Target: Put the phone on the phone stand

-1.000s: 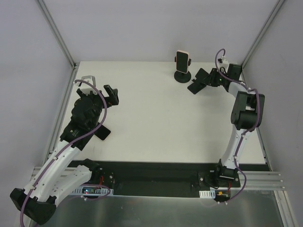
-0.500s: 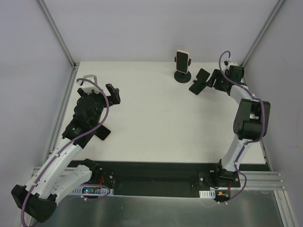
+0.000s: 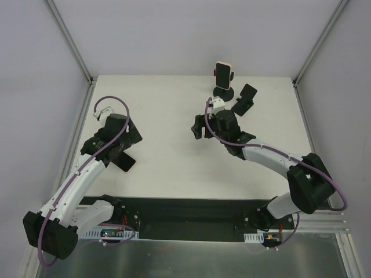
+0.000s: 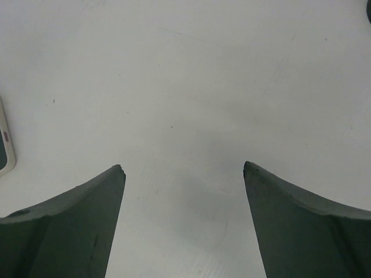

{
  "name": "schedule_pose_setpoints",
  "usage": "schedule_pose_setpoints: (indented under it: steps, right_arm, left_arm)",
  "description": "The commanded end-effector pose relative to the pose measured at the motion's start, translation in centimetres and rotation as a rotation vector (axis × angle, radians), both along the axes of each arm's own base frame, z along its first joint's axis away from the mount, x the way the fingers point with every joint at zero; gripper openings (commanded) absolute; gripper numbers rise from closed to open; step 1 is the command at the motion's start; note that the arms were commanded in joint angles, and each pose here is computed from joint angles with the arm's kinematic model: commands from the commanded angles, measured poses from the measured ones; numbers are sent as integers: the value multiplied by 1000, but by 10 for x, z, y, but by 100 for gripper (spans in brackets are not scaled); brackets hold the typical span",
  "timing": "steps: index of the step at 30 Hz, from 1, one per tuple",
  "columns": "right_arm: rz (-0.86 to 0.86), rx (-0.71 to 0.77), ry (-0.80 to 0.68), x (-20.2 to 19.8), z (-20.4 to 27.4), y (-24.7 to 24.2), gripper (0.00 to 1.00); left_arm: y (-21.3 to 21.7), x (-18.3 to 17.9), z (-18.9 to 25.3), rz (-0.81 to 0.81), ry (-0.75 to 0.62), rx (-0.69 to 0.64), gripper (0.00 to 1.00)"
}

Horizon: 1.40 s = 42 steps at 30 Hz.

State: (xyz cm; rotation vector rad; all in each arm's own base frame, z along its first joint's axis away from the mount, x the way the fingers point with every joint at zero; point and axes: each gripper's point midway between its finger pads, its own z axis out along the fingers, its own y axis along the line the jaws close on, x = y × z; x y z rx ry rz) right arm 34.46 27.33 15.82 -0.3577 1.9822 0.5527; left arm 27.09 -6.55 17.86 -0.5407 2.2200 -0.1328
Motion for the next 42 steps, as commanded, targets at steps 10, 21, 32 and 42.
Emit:
schedule_pose_setpoints:
  steps: [10, 21, 32, 42]
  right_arm:
    - [46, -25, -142, 17, 31, 5, 85]
    - [22, -10, -202, 17, 38, -21, 86]
    - [38, 27, -184, 21, 34, -19, 86]
    - [18, 48, -170, 23, 35, -21, 86]
  left_arm:
    - [85, -43, -74, 571, 489, -135, 99]
    - [89, -14, -131, 691, 748, -253, 99]
    - [84, -23, -159, 767, 785, -304, 99]
    - [86, -25, -178, 793, 780, -312, 82]
